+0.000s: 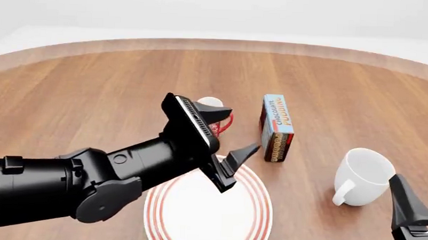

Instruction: Pick up the white mug and put it on the plate, and put the chocolate pudding to the right of the plate.

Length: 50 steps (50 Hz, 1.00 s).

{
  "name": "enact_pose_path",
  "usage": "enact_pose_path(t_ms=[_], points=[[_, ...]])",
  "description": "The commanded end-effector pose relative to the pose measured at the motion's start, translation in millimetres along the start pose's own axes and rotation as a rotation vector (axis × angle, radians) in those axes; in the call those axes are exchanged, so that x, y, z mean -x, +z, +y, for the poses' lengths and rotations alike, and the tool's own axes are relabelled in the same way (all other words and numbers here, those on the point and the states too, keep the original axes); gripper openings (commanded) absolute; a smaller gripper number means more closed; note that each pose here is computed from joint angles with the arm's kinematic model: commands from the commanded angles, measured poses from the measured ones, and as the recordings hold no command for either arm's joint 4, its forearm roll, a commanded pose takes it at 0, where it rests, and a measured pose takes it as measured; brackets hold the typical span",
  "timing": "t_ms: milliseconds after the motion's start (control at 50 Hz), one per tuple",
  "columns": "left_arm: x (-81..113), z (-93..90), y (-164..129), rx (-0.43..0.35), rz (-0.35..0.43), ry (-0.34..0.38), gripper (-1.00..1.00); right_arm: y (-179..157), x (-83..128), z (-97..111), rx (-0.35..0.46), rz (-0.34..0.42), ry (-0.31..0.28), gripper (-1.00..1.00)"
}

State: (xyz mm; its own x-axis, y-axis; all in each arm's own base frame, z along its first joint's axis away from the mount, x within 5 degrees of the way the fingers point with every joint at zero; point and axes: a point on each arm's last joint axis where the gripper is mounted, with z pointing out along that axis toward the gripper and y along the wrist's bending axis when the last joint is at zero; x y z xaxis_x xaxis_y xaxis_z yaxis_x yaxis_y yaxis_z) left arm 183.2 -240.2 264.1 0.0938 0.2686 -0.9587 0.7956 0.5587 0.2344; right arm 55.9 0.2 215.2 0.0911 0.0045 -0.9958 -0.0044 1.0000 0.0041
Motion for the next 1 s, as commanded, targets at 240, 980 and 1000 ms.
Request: enact_pose_path(t_ms=[240,980,1000], points=[[8.3,-25.5,28.8,-0.085,0.018,-0.044,1.00,0.3,-0.9,0.0,0.001,0.004,0.003,1.00],[6.0,-50.5,64.3,-0.150,0.081,-0.114,1.00,0.3,-0.8,0.3,0.005,0.001,0.004,1.00],[5.9,-51.7,65.7,-0.153,0.083,-0.116,1.00,0.3,-0.8,0.3,0.005,0.001,0.004,1.00]])
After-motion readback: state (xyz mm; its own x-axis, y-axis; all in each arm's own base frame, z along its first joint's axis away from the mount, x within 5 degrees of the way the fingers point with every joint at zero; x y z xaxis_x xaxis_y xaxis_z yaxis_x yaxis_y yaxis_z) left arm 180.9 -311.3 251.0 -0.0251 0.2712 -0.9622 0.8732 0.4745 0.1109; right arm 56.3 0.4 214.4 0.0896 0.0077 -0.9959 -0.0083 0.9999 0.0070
